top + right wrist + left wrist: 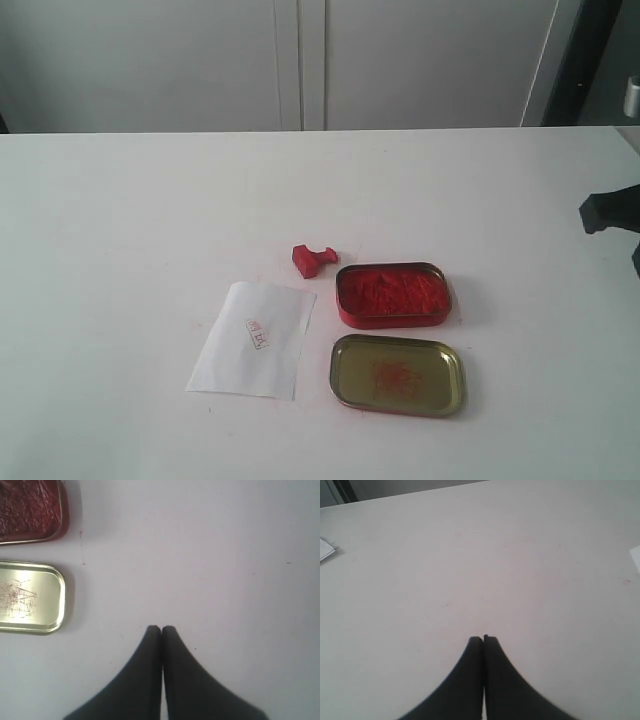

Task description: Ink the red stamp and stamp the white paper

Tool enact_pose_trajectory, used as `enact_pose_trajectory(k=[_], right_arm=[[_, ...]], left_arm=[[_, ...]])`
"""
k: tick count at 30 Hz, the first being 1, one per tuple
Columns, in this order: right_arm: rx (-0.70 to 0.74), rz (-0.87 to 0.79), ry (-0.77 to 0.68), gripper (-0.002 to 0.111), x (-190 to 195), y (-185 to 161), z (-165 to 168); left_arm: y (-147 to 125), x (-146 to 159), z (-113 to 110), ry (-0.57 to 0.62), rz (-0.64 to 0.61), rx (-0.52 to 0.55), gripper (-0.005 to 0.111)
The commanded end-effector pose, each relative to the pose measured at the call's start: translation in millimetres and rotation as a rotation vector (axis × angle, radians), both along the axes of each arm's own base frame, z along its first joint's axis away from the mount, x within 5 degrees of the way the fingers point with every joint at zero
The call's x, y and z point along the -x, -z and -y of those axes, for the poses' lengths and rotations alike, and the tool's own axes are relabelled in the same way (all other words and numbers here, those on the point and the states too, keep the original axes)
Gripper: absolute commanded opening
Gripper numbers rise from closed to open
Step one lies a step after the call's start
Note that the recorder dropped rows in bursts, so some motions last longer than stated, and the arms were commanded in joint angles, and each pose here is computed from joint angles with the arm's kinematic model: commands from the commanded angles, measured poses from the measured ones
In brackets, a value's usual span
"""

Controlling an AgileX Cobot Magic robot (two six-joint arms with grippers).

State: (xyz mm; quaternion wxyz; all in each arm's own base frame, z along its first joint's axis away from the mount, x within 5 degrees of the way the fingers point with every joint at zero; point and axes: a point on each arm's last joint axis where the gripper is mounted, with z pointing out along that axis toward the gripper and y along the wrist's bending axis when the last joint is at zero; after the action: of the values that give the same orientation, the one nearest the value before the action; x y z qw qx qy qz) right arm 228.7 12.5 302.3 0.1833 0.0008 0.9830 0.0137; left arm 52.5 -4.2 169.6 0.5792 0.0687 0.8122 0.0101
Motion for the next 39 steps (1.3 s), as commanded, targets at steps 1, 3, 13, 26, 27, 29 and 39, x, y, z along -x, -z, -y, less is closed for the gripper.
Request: enact_pose_trajectory(k=[1, 3, 13, 26, 27, 29, 39], right_arm=[[0.0, 0.048, -0.006, 0.0, 8.2, -9.0, 1.0], [-0.001, 0.062, -0.006, 0.0, 11.9, -12.8, 1.2], [-0.005, 0.156, -0.005, 0.0, 30.9, -32.3, 2.1], [0.009, 0.409, -0.006, 0.0, 74.8, -42.6, 6.1], [0.016, 0.432, -0.007, 0.0, 78.8, -43.2, 6.8], [0.026, 0.466, -0.009, 0.0, 88.0, -44.0, 8.0], [0.054, 0.583, -0.008, 0.0, 131.8, -36.7, 12.4]], left_arm=[[0.6, 0.0, -0.1, -0.003, 0.004, 0.0, 0.0], [0.6, 0.0, -0.1, -0.003, 0.004, 0.0, 0.0], [0.6, 0.0, -0.1, -0.003, 0.004, 0.0, 0.0], [0.6, 0.0, -0.1, -0.003, 0.004, 0.0, 0.0], [0.6, 0.0, -0.1, -0.003, 0.004, 0.0, 0.0], [0.6, 0.0, -0.1, -0.003, 0.004, 0.0, 0.0], [0.6, 0.0, -0.1, -0.003, 0.004, 0.0, 0.0]])
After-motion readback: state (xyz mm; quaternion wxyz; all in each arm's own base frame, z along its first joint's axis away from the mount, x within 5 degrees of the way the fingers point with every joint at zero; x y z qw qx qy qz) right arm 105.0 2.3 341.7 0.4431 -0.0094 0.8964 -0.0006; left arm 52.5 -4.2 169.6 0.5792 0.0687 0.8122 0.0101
